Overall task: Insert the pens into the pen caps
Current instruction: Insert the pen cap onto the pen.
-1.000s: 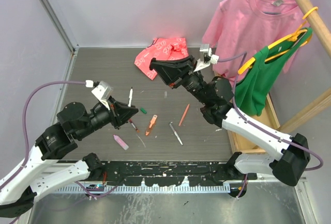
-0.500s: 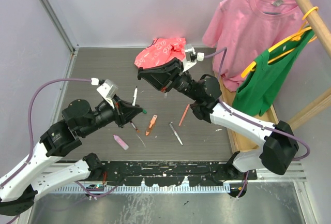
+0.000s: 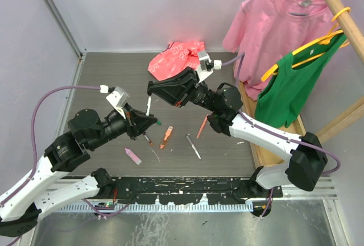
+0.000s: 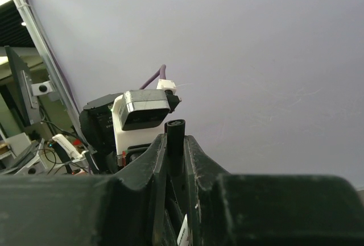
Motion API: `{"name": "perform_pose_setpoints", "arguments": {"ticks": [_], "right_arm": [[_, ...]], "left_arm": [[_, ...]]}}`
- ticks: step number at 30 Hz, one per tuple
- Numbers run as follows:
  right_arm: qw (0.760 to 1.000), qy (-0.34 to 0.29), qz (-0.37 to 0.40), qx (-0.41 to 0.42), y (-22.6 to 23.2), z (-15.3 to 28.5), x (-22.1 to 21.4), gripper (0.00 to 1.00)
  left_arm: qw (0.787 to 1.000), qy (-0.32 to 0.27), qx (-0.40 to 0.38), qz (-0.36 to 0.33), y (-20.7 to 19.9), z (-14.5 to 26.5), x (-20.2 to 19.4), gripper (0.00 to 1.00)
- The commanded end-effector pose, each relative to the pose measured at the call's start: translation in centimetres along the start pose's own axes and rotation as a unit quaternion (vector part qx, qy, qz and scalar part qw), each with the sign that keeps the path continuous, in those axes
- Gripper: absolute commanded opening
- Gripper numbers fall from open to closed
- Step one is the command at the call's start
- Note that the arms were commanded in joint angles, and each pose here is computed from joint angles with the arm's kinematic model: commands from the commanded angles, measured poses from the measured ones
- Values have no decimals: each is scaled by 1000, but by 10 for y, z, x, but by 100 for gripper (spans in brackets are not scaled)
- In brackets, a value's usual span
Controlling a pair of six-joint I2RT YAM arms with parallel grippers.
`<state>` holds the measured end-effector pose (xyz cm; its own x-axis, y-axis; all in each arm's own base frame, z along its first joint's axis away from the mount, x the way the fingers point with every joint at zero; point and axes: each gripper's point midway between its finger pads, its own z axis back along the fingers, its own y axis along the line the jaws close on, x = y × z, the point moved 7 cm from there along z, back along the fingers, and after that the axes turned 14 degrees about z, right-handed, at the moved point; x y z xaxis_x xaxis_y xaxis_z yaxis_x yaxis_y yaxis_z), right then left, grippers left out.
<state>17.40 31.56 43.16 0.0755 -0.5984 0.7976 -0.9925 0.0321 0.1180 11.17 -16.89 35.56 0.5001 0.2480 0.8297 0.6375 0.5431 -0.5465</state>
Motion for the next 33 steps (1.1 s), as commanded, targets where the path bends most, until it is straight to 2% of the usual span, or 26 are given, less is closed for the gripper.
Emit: {"name": "perform_pose_setpoints", "arguments": {"ticks": [1, 16, 33], "right_arm": [[999, -28, 12, 36, 13, -9, 16, 0], [999, -43, 17, 4, 8, -6, 17, 0], [1000, -23, 4, 6, 7, -4, 9, 0]], "left_arm": [[999, -30, -27, 3, -10, 0, 12, 0], [999, -29, -33, 5, -9, 4, 9, 0], [999, -36, -38, 4, -11, 5, 12, 0]]}}
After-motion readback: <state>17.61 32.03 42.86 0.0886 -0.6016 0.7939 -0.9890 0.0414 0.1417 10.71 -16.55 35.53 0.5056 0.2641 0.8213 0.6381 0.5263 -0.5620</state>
